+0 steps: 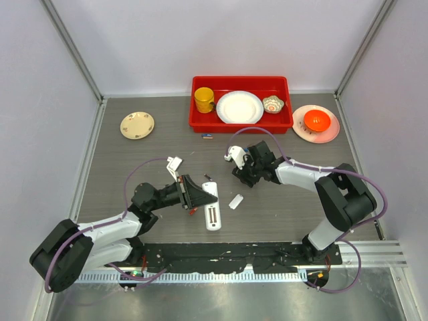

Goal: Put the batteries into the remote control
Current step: Place the battery at the center of the board, then pick up the battery from the center of the board.

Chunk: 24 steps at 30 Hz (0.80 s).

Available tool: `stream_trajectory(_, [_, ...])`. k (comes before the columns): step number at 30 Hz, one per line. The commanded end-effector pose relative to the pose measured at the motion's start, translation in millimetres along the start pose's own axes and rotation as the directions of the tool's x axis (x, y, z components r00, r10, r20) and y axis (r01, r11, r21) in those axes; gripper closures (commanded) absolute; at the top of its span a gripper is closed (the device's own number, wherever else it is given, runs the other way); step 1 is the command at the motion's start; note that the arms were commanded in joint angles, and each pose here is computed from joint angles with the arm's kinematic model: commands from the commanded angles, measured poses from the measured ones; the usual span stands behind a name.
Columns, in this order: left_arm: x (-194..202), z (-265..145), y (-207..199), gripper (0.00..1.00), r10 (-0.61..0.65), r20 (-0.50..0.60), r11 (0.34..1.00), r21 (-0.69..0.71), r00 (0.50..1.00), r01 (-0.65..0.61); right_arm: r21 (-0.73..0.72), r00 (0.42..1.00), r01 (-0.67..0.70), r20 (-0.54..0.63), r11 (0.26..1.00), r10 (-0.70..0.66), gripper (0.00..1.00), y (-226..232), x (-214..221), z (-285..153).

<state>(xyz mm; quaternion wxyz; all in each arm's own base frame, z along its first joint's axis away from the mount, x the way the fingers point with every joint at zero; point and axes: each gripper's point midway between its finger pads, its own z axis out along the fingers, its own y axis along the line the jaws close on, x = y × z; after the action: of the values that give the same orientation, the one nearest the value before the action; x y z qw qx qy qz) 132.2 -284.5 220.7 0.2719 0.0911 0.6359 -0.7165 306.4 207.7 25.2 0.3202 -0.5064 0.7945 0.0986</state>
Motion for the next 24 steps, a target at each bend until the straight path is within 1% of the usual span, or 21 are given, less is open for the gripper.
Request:
stream_trajectory(1, [-6.3,3.3,-12.3,1.0,0.053,0.02,0.998,0.037,0.998,-0.053,0.074,0.997,-0.013,0.077,0.997,0.007,0.47,-14.6,-23.3,-10.9])
stream_trajectory(2, [-6.3,3.4,-13.2,1.0,0.055,0.019,0.998,0.038,0.998,-0.056,0.083,0.996,-0.018,0.084,0.996,0.011,0.39,-16.9,-25.2,-13.6])
stream_trajectory(3, [-5.5,3.5,-12.5,1.0,0.053,0.017,0.998,0.036,0.998,-0.054,0.088,0.996,-0.02,0.089,0.996,0.013,0.12,-17.6,-27.5,-15.3])
stream_trajectory(8, [-5.0,4.2,-10.7,1.0,0.056,0.016,0.998,0.025,0.998,-0.057,0.113,0.99,-0.032,0.139,0.993,0.016,0.1,-22.9,-44.7,-30.6])
stream_trajectory(10, [-4.9,4.6,-10.3,0.99,0.056,0.015,0.998,0.023,0.998,-0.056,0.145,0.985,-0.045,0.17,0.988,0.02,0.1,-29.2,-54.7,-40.2])
stream_trajectory(11, [-5.4,4.6,-10.2,0.99,0.056,0.017,0.998,0.022,0.998,-0.056,0.165,0.978,-0.091,0.2,0.982,0.057,0.1,-32.9,-61.6,-45.6])
stream_trajectory(12, [-5.7,4.8,-9.3,0.99,0.056,0.019,0.998,0.018,0.998,-0.056,0.234,0.966,-0.146,0.244,0.961,0.087,0.1,-46.3,-73.3,-60.0])
stream_trajectory(13, [-5.3,4.9,-7.6,1.0,0.054,0.018,0.998,0.012,0.998,-0.054,0.278,0.947,-0.217,0.294,0.936,0.133,0.1,-57.3,-83.3,-69.2])
stream_trajectory(14, [-5.9,5.0,-6.6,0.99,0.055,0.021,0.998,0.008,0.998,-0.055,0.332,0.92,-0.301,0.349,0.894,0.18,0.09,-71.7,-93.1,-80.9])
stream_trajectory(15, [-5.6,5.1,-4.7,1.0,0.052,0.023,0.999,0.001,0.998,-0.052,0.305,0.831,-0.492,0.444,0.816,0.335,0.09,-78.7,-106.7,-92.0])
stream_trajectory(16, [-5.5,4.9,-2.8,0.99,0.049,0.025,0.999,-0.007,0.998,-0.049,0.377,0.755,-0.631,0.499,0.678,0.425,0.09,-99.4,-99.5,-106.7])
stream_trajectory(17, [-5.5,5.3,-0.8,1.0,0.047,0.026,0.999,-0.013,0.999,-0.047,0.364,0.658,-0.746,0.526,0.557,0.538,0.03,-107.5,-88.6,-112.0])
stream_trajectory(18, [-6.4,6.0,-0.4,1.0,0.046,0.028,0.999,-0.015,0.999,-0.046,0.273,0.595,-0.794,0.531,0.543,0.603,0.0,-109.1,-101.5,-115.6])
stream_trajectory(19, [-7.2,7.1,0.5,1.0,0.045,0.028,0.999,-0.018,0.999,-0.044,0.136,0.542,-0.829,0.435,0.542,0.719,0.0,-89.5,-96.2,-97.3])
stream_trajectory(20, [-6.7,8.1,2.4,1.0,0.04,0.025,0.999,-0.023,0.999,-0.039,0.042,0.48,-0.86,0.401,0.508,0.78,0.0,-84.2,-97.9,-95.0])
stream_trajectory(21, [-7.6,8.9,3.0,1.0,0.039,0.027,0.999,-0.025,0.999,-0.038,-0.015,0.347,-0.922,0.408,0.387,0.844,0.0,-88.5,-89.7,-91.8])
stream_trajectory(23, [-9.3,11.2,2.9,1.0,0.039,0.03,0.999,-0.026,0.999,-0.038,-0.032,0.251,-0.951,0.5,0.307,0.829,0.0,-92.1,-85.7,-107.8])
stream_trajectory(24, [-8.8,12.2,4.9,1.0,0.034,0.029,0.999,-0.032,0.999,-0.033,-0.03,0.193,-0.969,0.529,0.246,0.826,0.0,-85.8,-69.9,-104.4])
